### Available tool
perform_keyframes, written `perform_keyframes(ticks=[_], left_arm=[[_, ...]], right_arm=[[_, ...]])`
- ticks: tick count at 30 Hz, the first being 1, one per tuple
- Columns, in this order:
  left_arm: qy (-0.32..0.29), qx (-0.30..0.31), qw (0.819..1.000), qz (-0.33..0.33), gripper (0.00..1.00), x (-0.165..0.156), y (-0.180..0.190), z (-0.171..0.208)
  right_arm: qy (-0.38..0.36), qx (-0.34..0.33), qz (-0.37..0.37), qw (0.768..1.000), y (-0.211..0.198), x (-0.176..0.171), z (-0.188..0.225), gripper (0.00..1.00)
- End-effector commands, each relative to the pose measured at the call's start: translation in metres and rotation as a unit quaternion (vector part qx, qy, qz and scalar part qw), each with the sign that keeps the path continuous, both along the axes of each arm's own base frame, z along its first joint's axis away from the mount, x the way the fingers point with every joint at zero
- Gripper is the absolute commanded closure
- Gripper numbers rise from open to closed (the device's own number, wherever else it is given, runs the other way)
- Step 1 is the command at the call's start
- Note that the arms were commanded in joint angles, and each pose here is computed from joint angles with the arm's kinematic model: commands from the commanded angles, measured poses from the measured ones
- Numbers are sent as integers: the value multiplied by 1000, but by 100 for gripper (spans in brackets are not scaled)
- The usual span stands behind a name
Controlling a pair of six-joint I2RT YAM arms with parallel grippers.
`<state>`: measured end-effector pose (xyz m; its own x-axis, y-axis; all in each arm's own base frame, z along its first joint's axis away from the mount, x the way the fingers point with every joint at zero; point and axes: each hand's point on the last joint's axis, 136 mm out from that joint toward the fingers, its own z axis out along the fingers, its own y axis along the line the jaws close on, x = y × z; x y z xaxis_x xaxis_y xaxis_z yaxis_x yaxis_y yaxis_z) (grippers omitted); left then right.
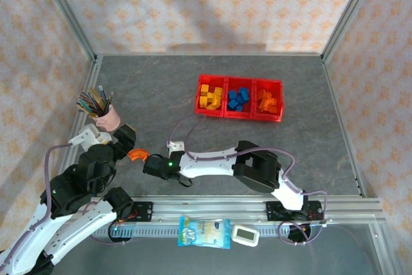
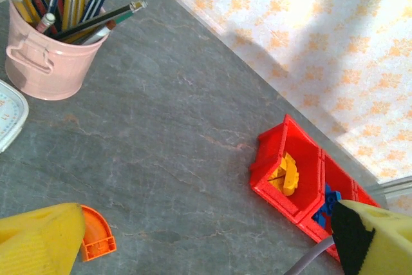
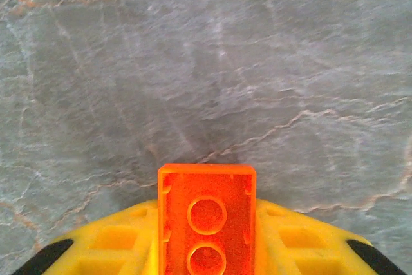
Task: Sort the legos into containers by color
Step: Pick up the lego from the bottom-left of the table, then place the lego in the container.
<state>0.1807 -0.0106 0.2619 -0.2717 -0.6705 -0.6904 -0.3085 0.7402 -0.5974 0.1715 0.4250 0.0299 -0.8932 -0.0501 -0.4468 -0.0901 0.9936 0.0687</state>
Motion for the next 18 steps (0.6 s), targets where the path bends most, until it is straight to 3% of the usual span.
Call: perform_keyframes(ticks=[1,5,10,15,18], left_arm=[[-14,-7,1000,-13,1,4,-7,11],[-11,-11,999,-40,1,13,-23,15],[1,-11,995,-94,1,36,-60,6],[2,-11,991,-134,1,59,-93,1],[1,-8,989,-148,1,71,-107,2]], right_arm=[[-62,28,-36,997,-25,27,61,67],[-91,43,-92,991,-89,66,97,67],[-148,29,-185,971,-210,138,135,66],[-166,1,-217,962,-302,210,145,67],[-167,-19,-226,960,-337,242,143,66]])
